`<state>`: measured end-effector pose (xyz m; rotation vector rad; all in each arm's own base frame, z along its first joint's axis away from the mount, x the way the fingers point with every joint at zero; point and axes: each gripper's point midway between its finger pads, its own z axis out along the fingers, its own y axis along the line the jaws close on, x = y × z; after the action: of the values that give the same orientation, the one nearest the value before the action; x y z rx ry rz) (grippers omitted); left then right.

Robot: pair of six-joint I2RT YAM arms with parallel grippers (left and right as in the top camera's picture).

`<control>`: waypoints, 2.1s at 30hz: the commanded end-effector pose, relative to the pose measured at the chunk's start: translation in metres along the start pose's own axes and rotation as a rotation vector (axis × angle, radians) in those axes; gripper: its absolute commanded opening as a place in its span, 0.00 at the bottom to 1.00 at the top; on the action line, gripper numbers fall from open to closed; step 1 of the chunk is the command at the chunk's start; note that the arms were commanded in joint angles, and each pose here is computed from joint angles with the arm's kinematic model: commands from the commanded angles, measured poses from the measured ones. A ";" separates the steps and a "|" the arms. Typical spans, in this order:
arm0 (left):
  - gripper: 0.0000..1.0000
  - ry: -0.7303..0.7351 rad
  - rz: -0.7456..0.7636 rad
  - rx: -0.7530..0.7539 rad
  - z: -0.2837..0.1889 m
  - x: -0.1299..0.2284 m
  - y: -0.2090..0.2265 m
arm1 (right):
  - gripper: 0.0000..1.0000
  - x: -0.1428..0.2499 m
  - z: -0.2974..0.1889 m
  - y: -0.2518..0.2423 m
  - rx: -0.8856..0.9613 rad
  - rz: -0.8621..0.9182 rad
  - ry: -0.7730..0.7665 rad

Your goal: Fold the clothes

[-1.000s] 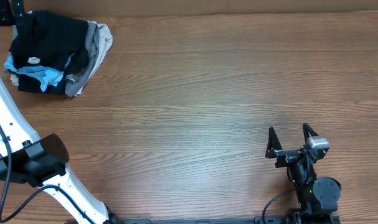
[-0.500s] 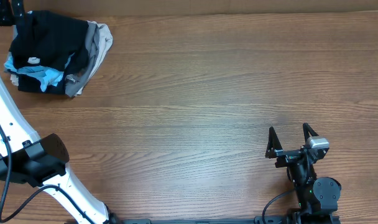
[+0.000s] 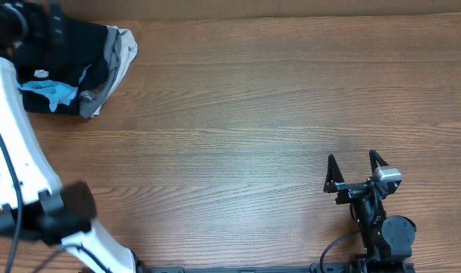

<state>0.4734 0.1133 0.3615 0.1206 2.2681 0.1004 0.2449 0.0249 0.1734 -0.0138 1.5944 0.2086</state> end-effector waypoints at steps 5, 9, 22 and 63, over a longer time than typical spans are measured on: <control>1.00 -0.065 0.170 0.205 -0.086 0.017 -0.136 | 1.00 0.001 0.000 -0.003 0.012 0.004 -0.008; 1.00 -0.073 0.242 0.295 -0.117 0.045 -0.181 | 1.00 0.001 0.000 -0.003 0.012 0.004 -0.008; 1.00 -0.395 0.232 0.190 -0.134 0.102 -0.168 | 1.00 0.001 0.000 -0.003 0.012 0.004 -0.008; 1.00 -0.646 0.044 0.079 -0.049 0.284 -0.173 | 1.00 0.001 0.000 -0.003 0.012 0.004 -0.008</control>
<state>0.2447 -0.0280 0.1580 0.2408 1.6253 -0.0007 0.2449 0.0249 0.1734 -0.0138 1.5944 0.2080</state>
